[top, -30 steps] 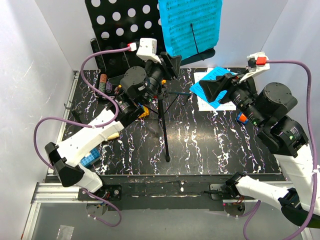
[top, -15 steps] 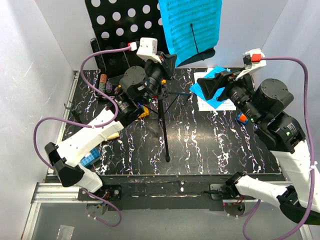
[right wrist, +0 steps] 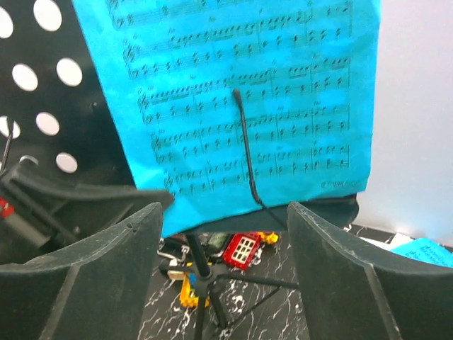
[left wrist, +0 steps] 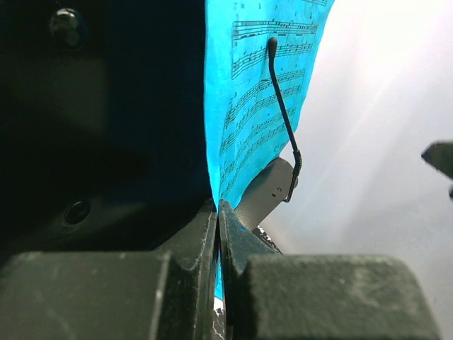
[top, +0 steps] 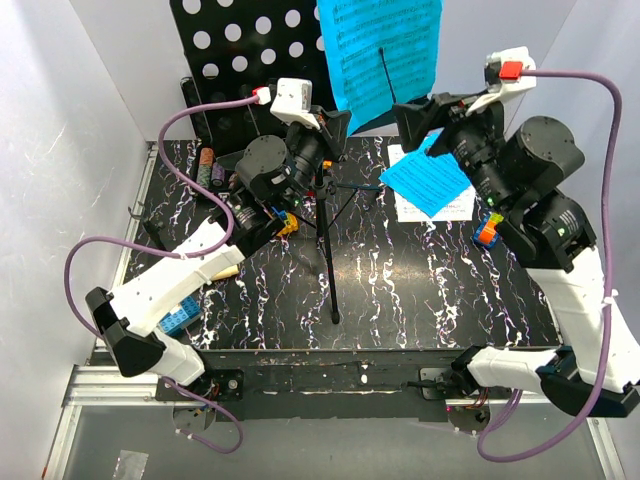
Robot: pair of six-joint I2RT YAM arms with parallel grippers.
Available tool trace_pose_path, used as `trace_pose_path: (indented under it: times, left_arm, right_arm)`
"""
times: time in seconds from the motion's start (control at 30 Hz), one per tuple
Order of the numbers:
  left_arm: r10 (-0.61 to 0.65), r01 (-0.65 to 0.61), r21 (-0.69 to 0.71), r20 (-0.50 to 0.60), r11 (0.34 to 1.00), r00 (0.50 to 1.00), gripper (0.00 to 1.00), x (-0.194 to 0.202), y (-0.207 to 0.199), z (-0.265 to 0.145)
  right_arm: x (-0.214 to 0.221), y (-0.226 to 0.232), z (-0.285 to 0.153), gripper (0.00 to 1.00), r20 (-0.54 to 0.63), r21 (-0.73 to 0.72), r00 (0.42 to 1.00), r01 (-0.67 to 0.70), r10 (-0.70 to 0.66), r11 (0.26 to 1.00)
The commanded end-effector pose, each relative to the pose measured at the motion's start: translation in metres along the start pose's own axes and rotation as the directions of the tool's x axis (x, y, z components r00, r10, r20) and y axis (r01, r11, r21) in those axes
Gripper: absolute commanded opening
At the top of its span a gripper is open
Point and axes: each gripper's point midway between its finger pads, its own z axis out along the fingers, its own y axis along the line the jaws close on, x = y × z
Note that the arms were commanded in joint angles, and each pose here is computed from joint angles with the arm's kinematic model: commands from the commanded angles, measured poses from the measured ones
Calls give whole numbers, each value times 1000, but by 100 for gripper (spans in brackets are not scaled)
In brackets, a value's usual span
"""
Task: Pack up the instrument practice props
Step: Pick up the sheet music from the music stand.
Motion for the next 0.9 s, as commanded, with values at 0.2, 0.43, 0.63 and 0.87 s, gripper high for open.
trace_pose_path:
  times: [0.2,0.43,0.63,0.87]
  left_arm:
    - [1,-3,33,48,999,999,0,-26,-2,-16]
    - [5,-7,51,52,999,999,0,-26,-5,-15]
    - [5,-7,62,43,998,999,0,-24,-7,-15]
    - [2,-5,65,45,998,999,0,-23,-8,-14]
  right_arm:
    - [-20,-7,44,71,61,77,994,89,-94,993]
    - [-9,-15,64,66,33,133,993,111,-117,985]
    - [-2,-23,75,55,24,174,992,121,-127,977]
    - [3,-23,80,38,9,170,991,127,-131,977]
